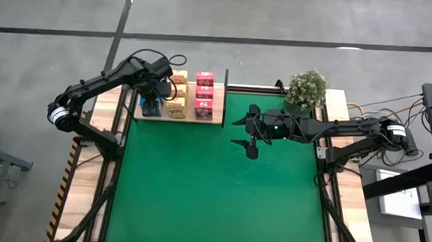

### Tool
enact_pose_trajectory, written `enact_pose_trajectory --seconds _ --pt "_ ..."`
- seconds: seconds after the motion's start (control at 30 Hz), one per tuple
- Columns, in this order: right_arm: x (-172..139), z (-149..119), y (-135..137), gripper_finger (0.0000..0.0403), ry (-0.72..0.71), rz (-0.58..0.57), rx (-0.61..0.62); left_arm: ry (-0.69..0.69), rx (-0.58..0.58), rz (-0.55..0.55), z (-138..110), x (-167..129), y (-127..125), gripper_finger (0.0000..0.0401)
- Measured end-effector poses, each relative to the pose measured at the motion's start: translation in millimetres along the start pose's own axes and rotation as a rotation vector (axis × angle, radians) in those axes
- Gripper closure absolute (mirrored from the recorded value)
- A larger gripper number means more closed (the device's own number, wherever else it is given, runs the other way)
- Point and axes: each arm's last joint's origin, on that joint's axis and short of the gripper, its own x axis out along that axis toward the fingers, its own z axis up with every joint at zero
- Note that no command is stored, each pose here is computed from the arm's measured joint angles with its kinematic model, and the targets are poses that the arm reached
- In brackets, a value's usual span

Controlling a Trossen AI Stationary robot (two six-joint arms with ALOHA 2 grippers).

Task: Stack cereal on shelf
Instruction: Put the blue cereal box aligned with the blue cereal box on the shelf

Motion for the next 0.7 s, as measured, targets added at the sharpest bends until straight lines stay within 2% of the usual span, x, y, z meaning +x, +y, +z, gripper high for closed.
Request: enact_pose_trajectory --seconds 0.33,0.7 --pt "0.0 0.0 0.0 0.0113 0.0 0.0 0.0 -0.001 -0.006 0.0 0.1 0.0 0.0 0.0226" --pt "0.0 0.0 0.0 0.0113 0.0 0.0 0.001 0.006 -0.008 0.002 -0.5 -0.1 -0.2 0.0192"
